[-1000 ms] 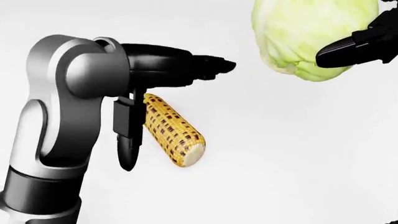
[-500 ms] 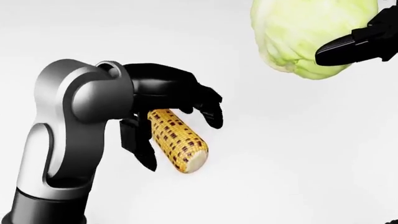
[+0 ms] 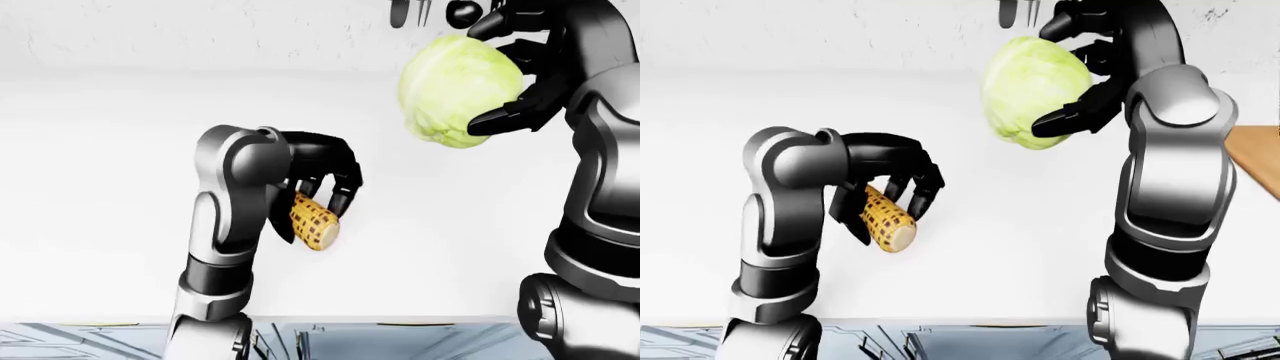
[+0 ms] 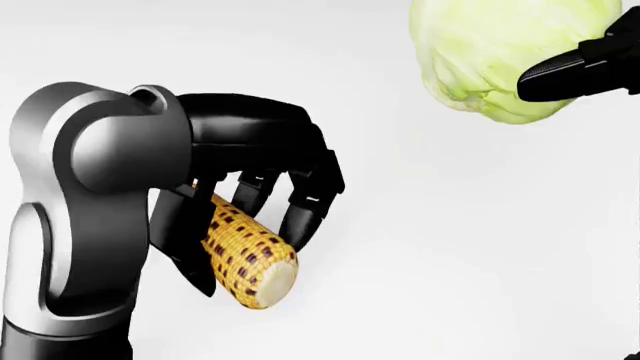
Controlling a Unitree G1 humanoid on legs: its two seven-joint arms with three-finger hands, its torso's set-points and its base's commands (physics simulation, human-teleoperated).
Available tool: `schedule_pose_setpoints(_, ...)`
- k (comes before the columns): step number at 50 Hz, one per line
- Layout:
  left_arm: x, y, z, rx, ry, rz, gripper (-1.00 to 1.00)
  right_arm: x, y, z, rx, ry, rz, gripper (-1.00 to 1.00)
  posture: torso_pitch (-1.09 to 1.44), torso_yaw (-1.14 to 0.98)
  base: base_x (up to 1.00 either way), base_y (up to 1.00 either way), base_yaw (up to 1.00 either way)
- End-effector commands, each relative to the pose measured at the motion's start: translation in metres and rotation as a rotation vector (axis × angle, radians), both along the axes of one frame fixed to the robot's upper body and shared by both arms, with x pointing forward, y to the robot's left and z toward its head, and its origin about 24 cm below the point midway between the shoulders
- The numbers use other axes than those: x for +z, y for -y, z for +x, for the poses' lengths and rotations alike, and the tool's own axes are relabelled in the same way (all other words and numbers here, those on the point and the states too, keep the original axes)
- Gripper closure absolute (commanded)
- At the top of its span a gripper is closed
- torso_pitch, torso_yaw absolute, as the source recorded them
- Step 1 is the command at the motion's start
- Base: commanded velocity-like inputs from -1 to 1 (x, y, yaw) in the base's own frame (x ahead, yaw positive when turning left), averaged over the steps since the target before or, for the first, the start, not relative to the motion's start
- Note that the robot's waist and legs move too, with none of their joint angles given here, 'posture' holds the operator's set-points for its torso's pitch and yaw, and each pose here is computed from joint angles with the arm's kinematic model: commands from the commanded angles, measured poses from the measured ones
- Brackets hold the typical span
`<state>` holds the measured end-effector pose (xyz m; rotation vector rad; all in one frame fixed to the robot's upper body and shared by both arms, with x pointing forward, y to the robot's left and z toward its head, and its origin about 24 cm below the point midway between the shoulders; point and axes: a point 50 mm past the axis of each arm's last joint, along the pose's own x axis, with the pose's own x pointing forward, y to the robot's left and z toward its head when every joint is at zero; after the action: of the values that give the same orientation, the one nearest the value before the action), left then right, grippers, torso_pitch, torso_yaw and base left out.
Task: Place the corn and the cabbage on separate cutting boards.
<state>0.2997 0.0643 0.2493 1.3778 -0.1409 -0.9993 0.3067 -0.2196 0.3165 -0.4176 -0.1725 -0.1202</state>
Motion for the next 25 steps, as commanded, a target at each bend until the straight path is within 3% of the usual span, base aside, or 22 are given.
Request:
schedule_pose_setpoints(1, 0.029, -0.002, -0.009, -0.006, 0.094, -0.063, 1.0, 0.019, -0.001, -0.01, 0.0, 0.094, -0.02, 1.0, 0.0, 0.0, 0.0, 0.0, 0.0)
schedule_pose_setpoints(12, 0.068, -0.02, -0.032, 0.03, 0.188, -0.185, 1.0, 0.02, -0.001, -0.014, 0.016, 0.105, 0.011, 1.0, 0.0, 0.0, 0.0, 0.0, 0.0)
schedule_pose_setpoints(25, 0.086, -0.037, -0.033, 0.069, 0.241, -0.278, 1.0, 0.018, 0.0, -0.015, 0.009, 0.099, 0.007, 1.0, 0.0, 0.0, -0.26, 0.0, 0.0)
